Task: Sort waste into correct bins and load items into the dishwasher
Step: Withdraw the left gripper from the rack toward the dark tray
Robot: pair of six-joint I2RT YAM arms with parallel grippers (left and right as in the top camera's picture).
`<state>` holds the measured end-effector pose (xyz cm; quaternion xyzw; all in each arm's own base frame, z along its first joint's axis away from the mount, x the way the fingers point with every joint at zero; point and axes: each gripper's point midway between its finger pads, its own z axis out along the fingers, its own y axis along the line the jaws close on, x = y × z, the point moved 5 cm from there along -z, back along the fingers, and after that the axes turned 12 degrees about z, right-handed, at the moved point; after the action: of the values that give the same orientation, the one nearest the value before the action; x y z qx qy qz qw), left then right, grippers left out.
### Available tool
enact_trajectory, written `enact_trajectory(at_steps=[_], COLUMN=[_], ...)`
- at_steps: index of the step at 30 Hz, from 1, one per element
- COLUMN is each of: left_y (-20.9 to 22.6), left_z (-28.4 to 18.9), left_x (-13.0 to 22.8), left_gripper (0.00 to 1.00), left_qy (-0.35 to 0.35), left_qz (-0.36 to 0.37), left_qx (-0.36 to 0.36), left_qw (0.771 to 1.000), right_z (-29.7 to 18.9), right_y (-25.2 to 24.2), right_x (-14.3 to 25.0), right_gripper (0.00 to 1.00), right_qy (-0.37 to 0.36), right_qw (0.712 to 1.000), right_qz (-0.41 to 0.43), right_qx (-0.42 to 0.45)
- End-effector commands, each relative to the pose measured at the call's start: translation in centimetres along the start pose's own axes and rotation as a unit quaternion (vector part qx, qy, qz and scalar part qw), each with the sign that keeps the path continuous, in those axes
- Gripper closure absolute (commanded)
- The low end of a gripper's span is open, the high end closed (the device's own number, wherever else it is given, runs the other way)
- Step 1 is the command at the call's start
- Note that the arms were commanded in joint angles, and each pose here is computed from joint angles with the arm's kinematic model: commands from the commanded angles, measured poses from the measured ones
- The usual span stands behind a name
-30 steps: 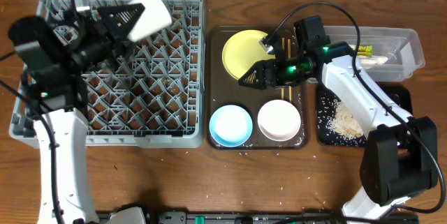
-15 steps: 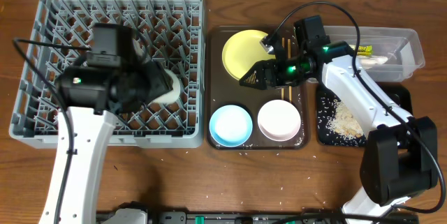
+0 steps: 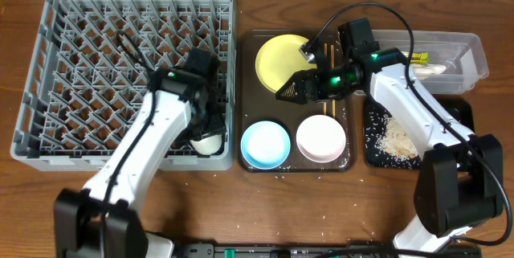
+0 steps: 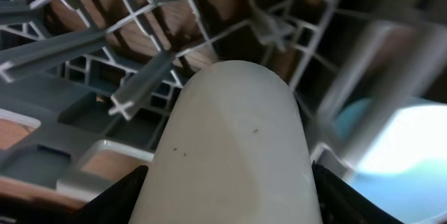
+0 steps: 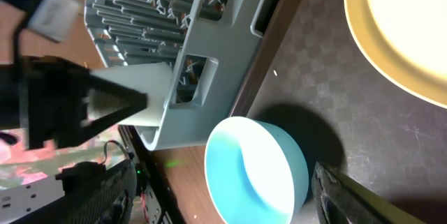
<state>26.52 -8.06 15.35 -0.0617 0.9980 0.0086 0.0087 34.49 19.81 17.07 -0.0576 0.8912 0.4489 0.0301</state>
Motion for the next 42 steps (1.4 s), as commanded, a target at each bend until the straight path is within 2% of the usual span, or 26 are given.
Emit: enact_trajectory(at_steps=[1,3,4,5,7,11,16,18,22,25,29,34,38,42], left_y=[0.3,0.2,0.2,0.2,0.2,0.1,-0.1,-0.4,-3.2,-5.7,-8.1,-11.2,-12.2,-13.5], left_z=[2.1,3.3,3.5,4.1,4.3,4.1,2.3,-1.2,-7.7,-10.7,-10.1,-5.9,-4.5,-4.2], left_x=[-0.4,-0.5,-0.5,-0.6,-0.6,-0.7,-1.4,-1.9,-3.5,-5.3,-7.1,-8.1,-7.4,-4.6], left_gripper=[0.83,0.59,0.53,0.38,0.28,0.13,0.10,0.10,0.10,0.06,0.07,0.13,0.15,0.15], left_qy=[0.024,0.042,0.045,0.056,0.059,0.055,0.045,0.028,-0.060,-0.129,-0.155,-0.120,-0.094,-0.049], left_qz=[-0.005,-0.004,-0.004,-0.004,-0.003,-0.003,0.010,0.017,0.085,0.102,0.099,0.101,0.114,0.149], left_qx=[-0.040,-0.048,-0.050,-0.055,-0.056,-0.055,-0.048,-0.037,0.046,0.105,0.135,0.128,0.120,0.125], left_qw=[0.999,0.998,0.998,0.997,0.997,0.997,0.998,0.999,0.993,0.981,0.974,0.979,0.982,0.980], right_z=[-0.2,-0.2,-0.2,-0.2,-0.2,-0.3,-2.7,-5.6,-10.5,-14.0,-16.2,-16.7,-16.6,-16.6], right_y=[0.7,0.7,0.7,0.7,0.6,0.6,1.7,2.8,3.8,3.7,2.5,1.9,1.9,1.8], right_x=[-0.2,-0.2,-0.2,-0.3,-0.3,-0.5,-1.7,-2.3,-2.4,-1.9,-1.1,-0.8,-0.8,-0.7], right_gripper=[0.22,0.22,0.22,0.21,0.21,0.17,0.10,0.08,0.01,0.01,0.01,0.01,0.04,0.05], right_qy=[-0.003,-0.002,-0.003,-0.004,-0.005,-0.009,-0.039,-0.070,-0.124,-0.172,-0.188,-0.185,-0.185,-0.181], right_qw=[1.000,1.000,1.000,1.000,1.000,1.000,0.998,0.993,0.976,0.960,0.952,0.950,0.950,0.951], right_qz=[-0.023,-0.023,-0.023,-0.023,-0.023,-0.026,-0.032,-0.045,-0.040,-0.003,0.043,0.057,0.057,0.056], right_qx=[-0.005,-0.005,-0.004,-0.001,0.003,0.006,0.028,0.077,0.176,0.221,0.238,0.243,0.243,0.245])
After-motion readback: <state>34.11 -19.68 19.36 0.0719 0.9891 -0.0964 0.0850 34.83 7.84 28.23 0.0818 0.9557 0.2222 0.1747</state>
